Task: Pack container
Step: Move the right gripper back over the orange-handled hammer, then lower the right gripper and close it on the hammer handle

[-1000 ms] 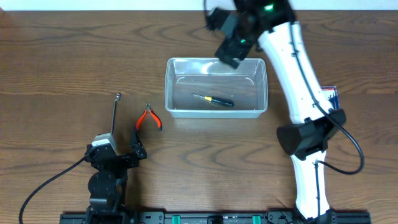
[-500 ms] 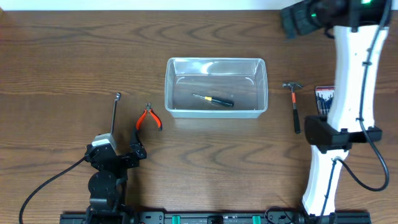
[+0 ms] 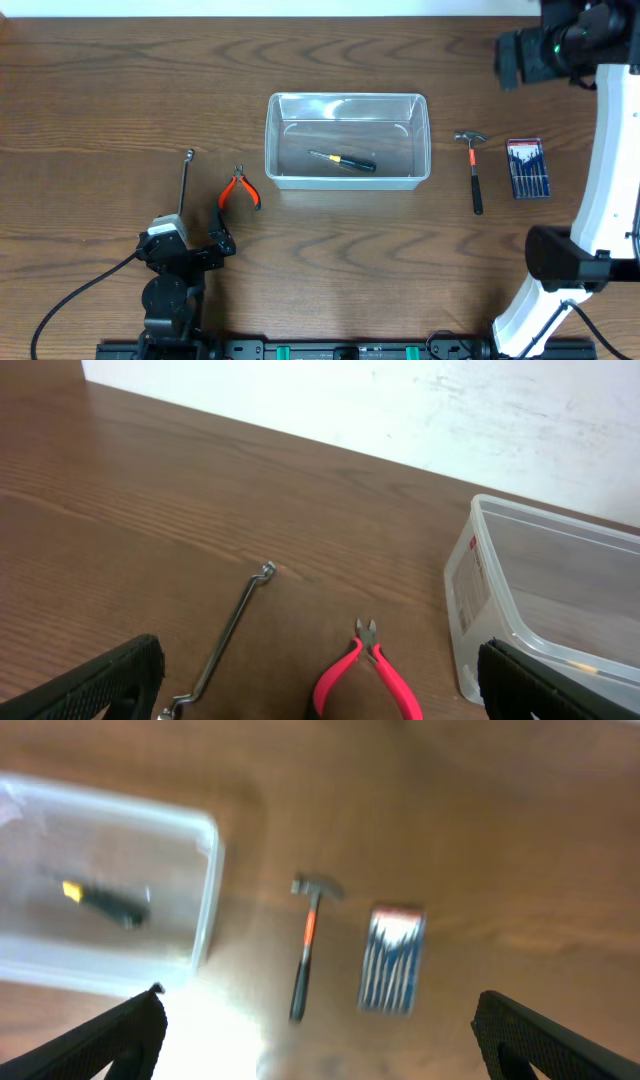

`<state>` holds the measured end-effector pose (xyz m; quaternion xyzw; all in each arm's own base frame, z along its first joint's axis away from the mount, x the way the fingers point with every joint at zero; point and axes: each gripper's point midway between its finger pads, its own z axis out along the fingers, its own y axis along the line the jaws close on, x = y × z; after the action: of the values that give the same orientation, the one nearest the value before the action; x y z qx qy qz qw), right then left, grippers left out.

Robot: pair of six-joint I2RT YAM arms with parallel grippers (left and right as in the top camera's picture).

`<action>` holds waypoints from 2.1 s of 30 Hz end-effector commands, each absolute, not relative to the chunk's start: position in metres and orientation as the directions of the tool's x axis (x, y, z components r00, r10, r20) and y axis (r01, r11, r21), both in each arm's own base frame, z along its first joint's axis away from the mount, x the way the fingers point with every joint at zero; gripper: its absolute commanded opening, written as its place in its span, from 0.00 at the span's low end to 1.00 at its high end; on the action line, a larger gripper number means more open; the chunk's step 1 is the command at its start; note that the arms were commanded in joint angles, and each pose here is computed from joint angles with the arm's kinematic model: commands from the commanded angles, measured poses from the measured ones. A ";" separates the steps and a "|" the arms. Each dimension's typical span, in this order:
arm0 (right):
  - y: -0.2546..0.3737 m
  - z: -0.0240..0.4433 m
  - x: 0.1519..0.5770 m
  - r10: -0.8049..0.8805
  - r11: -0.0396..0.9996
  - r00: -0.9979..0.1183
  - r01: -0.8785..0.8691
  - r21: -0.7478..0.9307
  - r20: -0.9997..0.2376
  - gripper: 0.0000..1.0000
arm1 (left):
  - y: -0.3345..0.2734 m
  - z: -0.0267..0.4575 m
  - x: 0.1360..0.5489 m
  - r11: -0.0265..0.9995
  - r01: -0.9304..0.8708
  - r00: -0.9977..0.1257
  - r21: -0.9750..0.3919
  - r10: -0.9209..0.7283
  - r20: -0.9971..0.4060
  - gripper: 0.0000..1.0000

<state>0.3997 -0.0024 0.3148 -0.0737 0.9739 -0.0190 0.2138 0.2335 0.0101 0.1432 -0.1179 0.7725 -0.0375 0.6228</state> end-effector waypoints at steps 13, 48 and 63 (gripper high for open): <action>-0.019 0.201 0.391 -0.029 0.999 -0.989 -0.032 0.021 -0.143 0.99 | 0.010 0.130 0.233 0.973 -0.141 -0.225 -0.184 -0.212 -0.951 0.98; -0.017 0.022 0.398 0.065 0.997 -0.996 0.067 0.033 0.053 0.99 | 0.010 0.130 0.233 0.973 -0.141 -0.225 -0.184 -0.212 -0.951 0.98; -0.019 0.003 0.411 0.046 0.999 -0.999 0.046 0.023 0.029 0.99 | 0.010 0.130 0.233 0.973 -0.141 -0.225 -0.184 -0.212 -0.951 0.98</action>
<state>0.4128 -0.0193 0.0154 0.0250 0.9996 0.0132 0.0005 0.2335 0.0101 0.1432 -0.1177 0.7726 -0.0374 0.6228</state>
